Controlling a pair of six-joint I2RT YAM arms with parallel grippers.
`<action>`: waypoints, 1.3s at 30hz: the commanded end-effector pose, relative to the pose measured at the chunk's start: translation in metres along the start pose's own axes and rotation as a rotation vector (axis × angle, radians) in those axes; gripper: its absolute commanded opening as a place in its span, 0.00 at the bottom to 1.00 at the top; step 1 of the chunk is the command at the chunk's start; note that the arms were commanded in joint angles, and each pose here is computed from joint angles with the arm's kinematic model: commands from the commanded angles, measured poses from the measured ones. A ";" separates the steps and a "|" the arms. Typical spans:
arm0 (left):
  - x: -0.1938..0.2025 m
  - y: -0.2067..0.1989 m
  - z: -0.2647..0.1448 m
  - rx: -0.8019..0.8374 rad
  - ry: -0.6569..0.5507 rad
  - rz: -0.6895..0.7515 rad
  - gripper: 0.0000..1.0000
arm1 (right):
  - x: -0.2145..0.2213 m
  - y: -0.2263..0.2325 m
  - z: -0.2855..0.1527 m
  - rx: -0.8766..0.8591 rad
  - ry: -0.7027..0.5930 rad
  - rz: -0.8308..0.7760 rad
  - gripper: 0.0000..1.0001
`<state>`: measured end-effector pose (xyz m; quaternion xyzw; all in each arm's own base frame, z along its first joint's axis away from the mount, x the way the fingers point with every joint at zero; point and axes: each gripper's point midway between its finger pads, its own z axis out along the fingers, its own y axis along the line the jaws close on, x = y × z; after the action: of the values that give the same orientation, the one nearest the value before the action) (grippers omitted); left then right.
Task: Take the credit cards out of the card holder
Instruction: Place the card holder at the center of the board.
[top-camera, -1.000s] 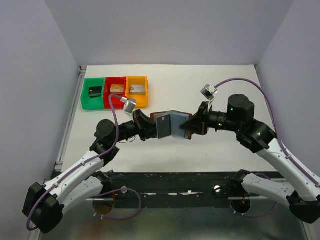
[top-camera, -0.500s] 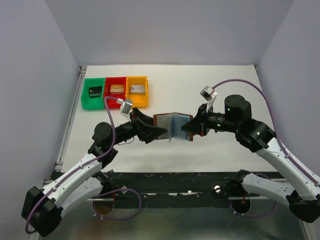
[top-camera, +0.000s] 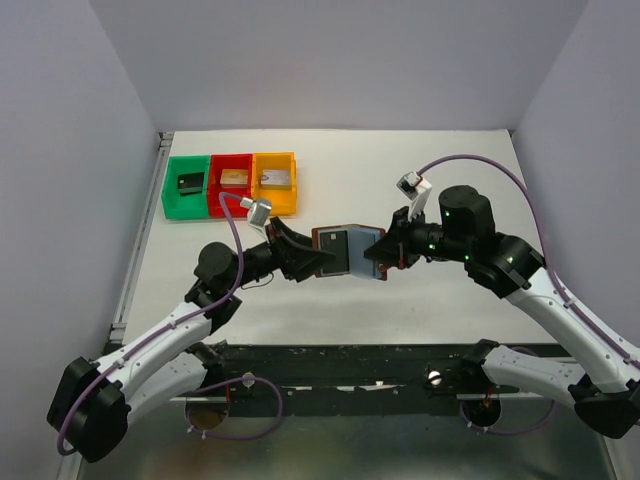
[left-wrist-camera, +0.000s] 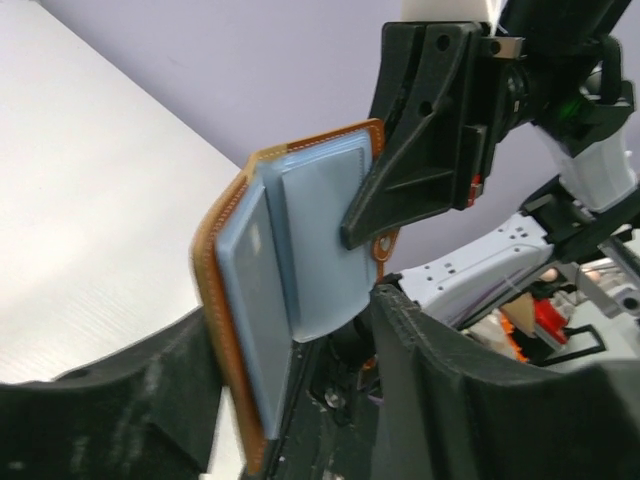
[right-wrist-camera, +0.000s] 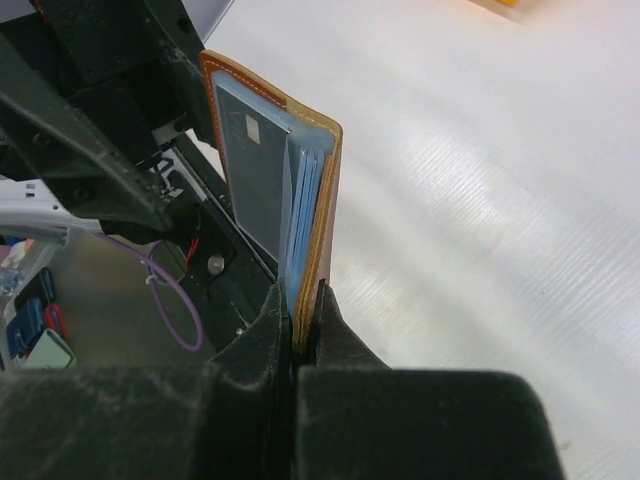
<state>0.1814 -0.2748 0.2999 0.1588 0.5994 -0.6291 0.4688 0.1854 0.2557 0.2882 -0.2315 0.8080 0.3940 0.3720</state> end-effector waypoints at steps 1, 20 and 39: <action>-0.001 -0.002 0.001 0.027 -0.011 0.019 0.56 | -0.012 0.008 -0.006 -0.023 -0.045 -0.006 0.00; 0.042 0.094 -0.015 -0.428 0.178 -0.015 0.00 | 0.006 -0.056 0.001 0.260 -0.014 0.032 0.61; 0.092 0.185 0.020 -0.577 0.273 -0.200 0.00 | 0.077 -0.103 0.076 0.224 0.038 0.090 0.45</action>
<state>0.2660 -0.2814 0.0957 0.0353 0.8536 -0.4109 0.3183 0.2331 0.2344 0.1636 -0.1676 0.8681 0.2803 0.3738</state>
